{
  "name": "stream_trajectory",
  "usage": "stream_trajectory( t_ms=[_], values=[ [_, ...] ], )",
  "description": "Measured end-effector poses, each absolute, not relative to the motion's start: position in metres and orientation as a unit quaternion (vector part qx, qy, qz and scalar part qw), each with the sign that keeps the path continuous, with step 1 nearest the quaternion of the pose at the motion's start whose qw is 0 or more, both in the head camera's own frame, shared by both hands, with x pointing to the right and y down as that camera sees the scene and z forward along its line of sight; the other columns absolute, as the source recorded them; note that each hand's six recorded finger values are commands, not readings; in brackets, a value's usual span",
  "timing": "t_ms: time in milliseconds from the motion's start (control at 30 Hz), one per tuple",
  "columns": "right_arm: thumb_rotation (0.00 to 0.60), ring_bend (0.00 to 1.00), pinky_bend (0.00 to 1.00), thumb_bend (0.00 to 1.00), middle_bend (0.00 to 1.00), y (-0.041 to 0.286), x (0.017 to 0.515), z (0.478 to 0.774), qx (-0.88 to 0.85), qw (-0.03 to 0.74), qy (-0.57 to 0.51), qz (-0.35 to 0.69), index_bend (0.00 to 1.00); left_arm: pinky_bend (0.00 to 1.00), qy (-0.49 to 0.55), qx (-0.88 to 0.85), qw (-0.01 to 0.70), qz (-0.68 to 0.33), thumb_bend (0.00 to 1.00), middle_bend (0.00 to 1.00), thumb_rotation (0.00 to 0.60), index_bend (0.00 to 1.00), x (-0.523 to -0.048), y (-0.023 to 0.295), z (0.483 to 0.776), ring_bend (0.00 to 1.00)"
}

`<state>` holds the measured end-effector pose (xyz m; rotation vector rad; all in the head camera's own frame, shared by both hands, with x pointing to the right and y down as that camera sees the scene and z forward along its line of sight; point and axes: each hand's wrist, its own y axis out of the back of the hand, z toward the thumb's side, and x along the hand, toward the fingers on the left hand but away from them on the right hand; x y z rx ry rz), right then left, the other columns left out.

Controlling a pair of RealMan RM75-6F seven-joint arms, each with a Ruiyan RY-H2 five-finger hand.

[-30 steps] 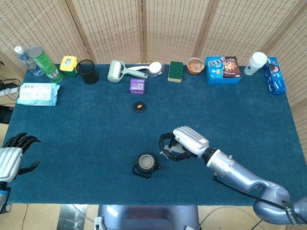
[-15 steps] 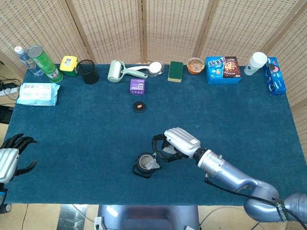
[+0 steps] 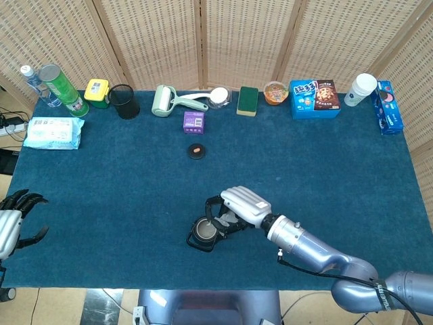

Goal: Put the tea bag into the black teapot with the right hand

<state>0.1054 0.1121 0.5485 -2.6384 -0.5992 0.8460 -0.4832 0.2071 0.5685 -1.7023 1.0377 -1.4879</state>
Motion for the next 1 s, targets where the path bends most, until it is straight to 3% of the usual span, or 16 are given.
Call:
stream_trajectory(
  t_ms=[1000],
  values=[
    [0.6, 1.0, 1.0, 0.58, 1.0, 0.11, 0.087, 0.538, -0.921, 0.15, -0.213, 0.291, 0.62, 0.15, 0.405, -0.647, 0.314, -0.564, 0.32, 0.25, 0.6, 0.3, -0.494, 0.21, 0.572, 0.12]
  ],
)
